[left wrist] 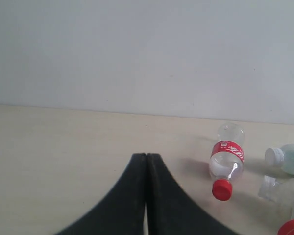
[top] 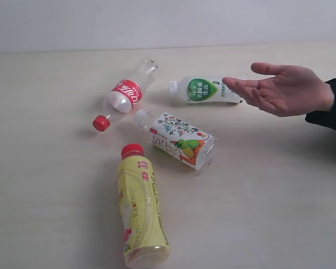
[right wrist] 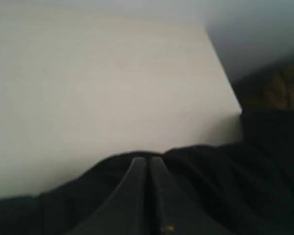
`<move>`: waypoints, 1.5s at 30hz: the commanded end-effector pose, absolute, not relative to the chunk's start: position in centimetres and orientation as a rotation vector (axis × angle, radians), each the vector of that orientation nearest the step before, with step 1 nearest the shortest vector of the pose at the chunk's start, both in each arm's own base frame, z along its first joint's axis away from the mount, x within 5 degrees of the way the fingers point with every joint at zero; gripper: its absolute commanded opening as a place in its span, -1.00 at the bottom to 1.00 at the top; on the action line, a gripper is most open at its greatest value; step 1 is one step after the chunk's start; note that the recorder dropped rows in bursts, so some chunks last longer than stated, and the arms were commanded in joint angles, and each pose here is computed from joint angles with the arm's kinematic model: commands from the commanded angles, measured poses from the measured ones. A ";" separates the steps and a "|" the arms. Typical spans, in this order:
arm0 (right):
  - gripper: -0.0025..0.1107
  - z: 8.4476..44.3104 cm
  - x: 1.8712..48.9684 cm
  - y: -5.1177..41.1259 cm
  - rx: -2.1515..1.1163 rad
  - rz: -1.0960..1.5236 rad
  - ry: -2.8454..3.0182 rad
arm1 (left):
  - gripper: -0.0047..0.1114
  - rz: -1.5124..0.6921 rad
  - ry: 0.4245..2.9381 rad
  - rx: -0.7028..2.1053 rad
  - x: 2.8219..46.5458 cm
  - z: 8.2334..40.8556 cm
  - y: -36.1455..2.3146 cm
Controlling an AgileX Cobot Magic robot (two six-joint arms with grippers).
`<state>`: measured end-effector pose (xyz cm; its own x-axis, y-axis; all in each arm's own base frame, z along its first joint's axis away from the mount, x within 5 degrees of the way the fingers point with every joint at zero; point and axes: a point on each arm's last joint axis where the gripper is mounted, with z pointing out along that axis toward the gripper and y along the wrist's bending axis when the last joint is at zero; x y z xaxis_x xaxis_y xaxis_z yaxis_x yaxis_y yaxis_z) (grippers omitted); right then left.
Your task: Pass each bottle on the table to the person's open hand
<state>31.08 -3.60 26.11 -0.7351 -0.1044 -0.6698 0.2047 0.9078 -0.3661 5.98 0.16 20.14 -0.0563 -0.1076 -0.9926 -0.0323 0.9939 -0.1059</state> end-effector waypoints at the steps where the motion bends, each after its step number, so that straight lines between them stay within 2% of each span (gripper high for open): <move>1: -0.96 26.3 31.6 -2.2 0.010 -0.368 2.758 | -0.92 -0.064 1.618 -0.109 5.9 20.2 0.2; 6: -0.96 26.4 31.1 0.8 -0.103 -0.002 2.950 | -0.92 -0.064 1.618 -0.109 5.9 20.2 0.2; 13: -0.96 28.0 29.0 7.3 -0.333 0.179 2.883 | -0.92 -0.064 1.618 -0.109 5.9 20.2 0.2; 20: -0.96 28.3 25.8 16.3 -0.788 0.344 2.740 | -0.92 -0.064 1.618 -0.109 5.9 20.2 0.2; 27: -0.96 28.6 24.6 20.1 -0.873 0.832 2.640 | -0.92 -0.064 1.618 -0.109 5.9 20.2 0.2; 29: -0.96 28.0 24.4 20.6 -0.911 0.818 2.658 | -0.92 -0.064 1.618 -0.109 5.9 20.2 0.2; 34: -0.96 26.6 23.1 22.7 -0.944 0.522 2.706 | -0.92 -0.064 1.618 -0.109 5.9 20.2 0.2; 38: -0.94 25.2 21.4 25.0 -1.001 0.393 2.723 | -0.92 -0.064 1.618 -0.109 5.9 20.2 0.2; 45: -0.48 21.0 20.3 28.0 -1.070 0.319 2.795 | -0.92 -0.064 1.618 -0.109 5.9 20.2 0.2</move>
<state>20.30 27.19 22.48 -0.7410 -0.6386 -0.2077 -0.6700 0.7240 0.1641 5.98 0.16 20.14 -0.0563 -0.1076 -0.9926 -0.0323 0.9939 -0.1059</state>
